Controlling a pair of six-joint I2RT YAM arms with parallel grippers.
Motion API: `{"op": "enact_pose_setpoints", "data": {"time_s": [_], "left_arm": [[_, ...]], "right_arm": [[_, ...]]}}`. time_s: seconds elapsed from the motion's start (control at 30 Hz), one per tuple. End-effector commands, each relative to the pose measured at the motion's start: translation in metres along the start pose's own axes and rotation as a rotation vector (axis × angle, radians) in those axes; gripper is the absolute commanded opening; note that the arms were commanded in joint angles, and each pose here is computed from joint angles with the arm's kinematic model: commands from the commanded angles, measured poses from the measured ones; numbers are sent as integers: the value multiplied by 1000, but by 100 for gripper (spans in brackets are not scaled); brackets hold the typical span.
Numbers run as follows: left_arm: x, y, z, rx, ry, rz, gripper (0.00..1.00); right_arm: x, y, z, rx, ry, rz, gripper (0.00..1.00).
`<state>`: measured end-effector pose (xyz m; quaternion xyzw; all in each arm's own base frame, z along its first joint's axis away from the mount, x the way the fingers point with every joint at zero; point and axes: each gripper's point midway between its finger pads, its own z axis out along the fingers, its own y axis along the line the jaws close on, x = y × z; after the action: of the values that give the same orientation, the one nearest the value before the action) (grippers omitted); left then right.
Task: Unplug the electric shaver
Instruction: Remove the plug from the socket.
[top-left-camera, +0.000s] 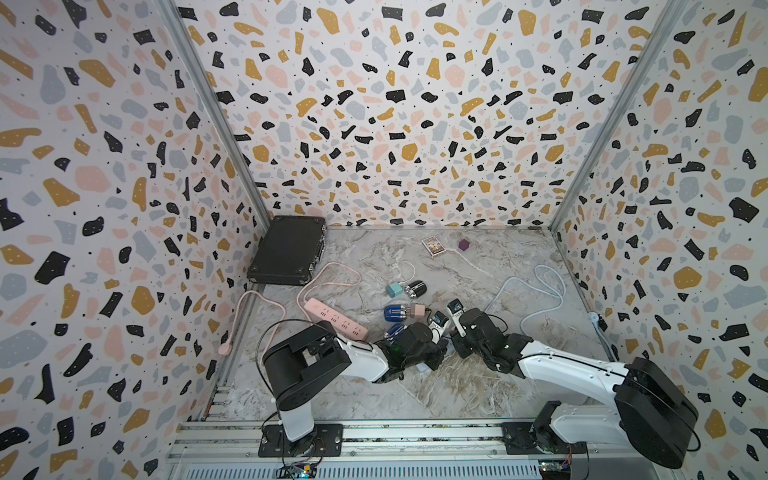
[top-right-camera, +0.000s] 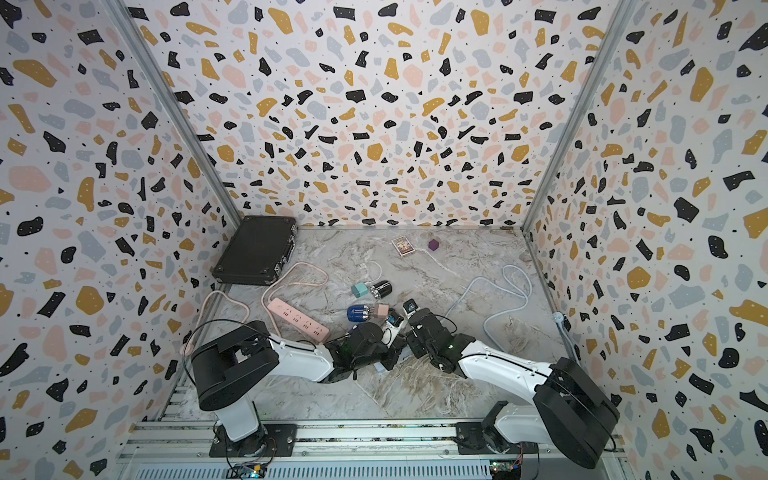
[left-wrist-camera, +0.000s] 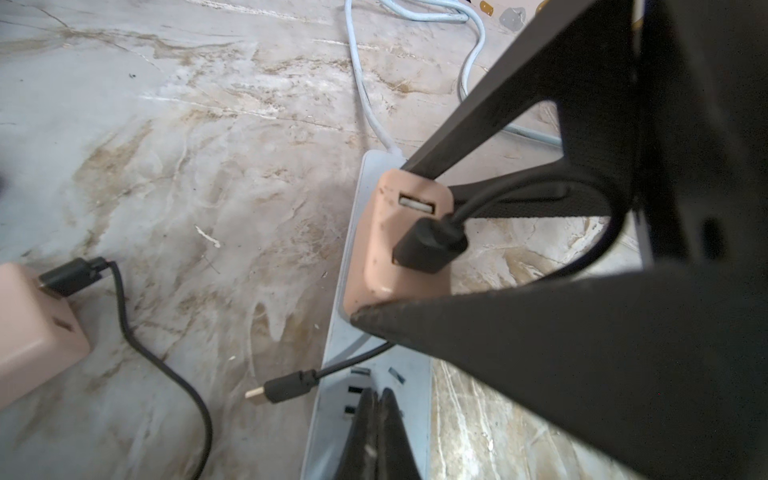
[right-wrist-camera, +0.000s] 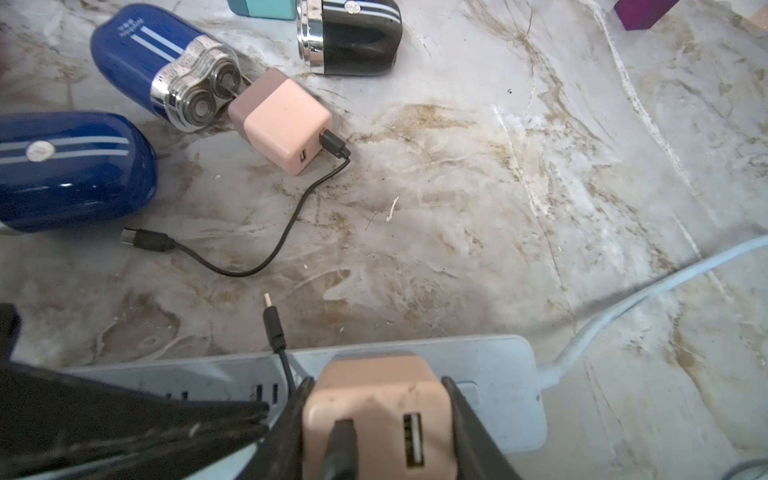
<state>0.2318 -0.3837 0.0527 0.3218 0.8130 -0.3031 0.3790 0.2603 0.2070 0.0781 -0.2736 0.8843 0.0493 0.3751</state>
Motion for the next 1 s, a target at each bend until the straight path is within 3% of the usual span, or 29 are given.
{"op": "enact_pose_setpoints", "data": {"time_s": [0.0, 0.6, 0.97], "left_arm": [[80, 23, -1, -74, 280, -27, 0], [97, 20, -5, -69, 381, -46, 0], [101, 17, 1, -68, 405, -39, 0]], "right_arm": [[-42, 2, -10, -8, -143, 46, 0], [-68, -6, -31, 6, -223, 97, 0], [-77, -4, -36, 7, -275, 26, 0]]}}
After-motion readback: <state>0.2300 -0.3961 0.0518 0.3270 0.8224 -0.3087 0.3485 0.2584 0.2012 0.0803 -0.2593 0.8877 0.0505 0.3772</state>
